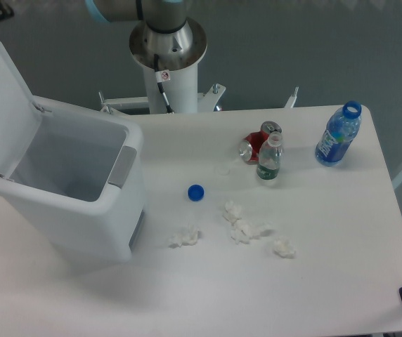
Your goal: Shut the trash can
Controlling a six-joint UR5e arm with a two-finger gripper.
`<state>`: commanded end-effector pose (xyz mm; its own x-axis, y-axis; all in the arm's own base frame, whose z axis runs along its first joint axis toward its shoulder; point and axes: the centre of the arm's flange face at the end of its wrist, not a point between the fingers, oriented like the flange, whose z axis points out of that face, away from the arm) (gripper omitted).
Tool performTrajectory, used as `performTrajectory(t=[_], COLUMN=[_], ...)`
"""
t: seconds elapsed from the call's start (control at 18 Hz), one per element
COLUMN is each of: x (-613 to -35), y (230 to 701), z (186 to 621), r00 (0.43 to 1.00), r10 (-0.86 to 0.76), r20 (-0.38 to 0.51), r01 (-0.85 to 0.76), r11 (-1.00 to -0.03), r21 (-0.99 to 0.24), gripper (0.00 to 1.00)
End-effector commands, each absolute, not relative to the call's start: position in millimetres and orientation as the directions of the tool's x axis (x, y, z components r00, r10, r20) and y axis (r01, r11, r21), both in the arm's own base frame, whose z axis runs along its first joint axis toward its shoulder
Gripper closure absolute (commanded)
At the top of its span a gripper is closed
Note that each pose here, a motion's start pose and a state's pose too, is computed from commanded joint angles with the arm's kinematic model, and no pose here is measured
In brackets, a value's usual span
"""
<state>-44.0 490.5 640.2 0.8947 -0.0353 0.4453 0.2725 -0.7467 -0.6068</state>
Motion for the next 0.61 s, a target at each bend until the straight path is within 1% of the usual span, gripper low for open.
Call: performTrajectory(t=[0.61], x=[-51.9], y=[497.0], z=[625.8], r00=[0.906], r10=[-0.005], r20=[0.424], r01=[0.272], r11=[-0.761], r21=[-0.590], gripper=[0.77])
